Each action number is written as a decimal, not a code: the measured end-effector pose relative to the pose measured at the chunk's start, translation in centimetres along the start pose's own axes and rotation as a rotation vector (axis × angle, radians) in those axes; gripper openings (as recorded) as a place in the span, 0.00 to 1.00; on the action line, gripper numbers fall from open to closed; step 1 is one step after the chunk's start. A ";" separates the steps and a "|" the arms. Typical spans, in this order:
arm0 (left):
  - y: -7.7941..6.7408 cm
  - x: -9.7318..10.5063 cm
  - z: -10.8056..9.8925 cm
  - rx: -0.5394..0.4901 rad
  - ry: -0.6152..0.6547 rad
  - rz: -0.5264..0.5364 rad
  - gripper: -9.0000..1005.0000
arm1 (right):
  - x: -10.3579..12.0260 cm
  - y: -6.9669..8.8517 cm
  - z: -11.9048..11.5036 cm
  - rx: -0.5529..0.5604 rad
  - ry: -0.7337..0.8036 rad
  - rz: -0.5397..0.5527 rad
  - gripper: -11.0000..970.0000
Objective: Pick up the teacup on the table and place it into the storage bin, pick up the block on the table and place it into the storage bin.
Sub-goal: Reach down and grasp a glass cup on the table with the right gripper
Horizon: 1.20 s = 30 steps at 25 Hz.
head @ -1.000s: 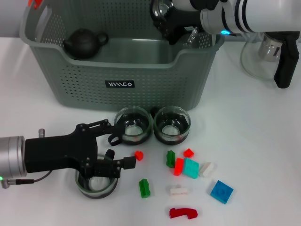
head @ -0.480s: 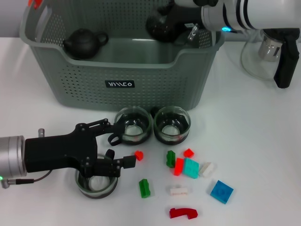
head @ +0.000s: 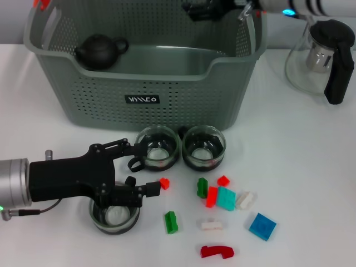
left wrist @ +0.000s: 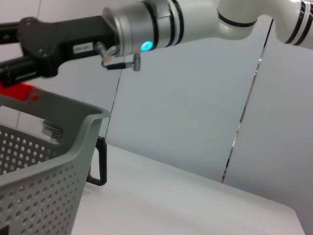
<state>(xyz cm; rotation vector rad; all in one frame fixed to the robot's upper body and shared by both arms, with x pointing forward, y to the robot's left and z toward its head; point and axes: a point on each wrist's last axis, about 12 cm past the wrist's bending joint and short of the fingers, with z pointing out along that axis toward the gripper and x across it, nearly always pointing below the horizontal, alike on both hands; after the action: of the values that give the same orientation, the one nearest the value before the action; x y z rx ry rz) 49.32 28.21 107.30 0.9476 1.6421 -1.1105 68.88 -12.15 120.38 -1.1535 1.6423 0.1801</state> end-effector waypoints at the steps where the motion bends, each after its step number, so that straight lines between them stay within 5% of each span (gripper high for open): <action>1: 0.0 0.0 0.0 0.000 0.000 0.001 0.93 | -0.2 -0.2 -0.5 0.011 -0.017 0.001 0.83; 9: 0.1 0.0 0.0 -0.004 0.004 0.006 0.93 | -1.5 -0.7 -7.3 -0.016 -0.226 0.065 0.85; 14: 0.1 0.1 -0.1 -0.014 0.010 0.004 0.93 | 0.0 1.4 -11.7 -0.131 -0.244 0.035 0.84; 20: 0.1 0.2 -0.1 -0.015 0.012 0.003 0.93 | 1.4 4.4 -15.1 -0.393 -0.177 -0.019 0.84; 23: 0.1 0.2 -0.1 -0.015 0.013 0.001 0.93 | 1.8 5.1 -16.1 -0.541 -0.073 -0.011 0.83; 30: 0.0 0.3 -0.2 -0.015 0.017 0.000 0.93 | 2.1 5.6 -14.1 -0.624 0.161 0.000 0.83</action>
<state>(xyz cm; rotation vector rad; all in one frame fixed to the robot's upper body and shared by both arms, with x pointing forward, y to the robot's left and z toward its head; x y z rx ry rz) 49.24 28.42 107.03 0.9491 1.6619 -1.0912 55.44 -19.24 122.26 -1.6664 1.7827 0.6486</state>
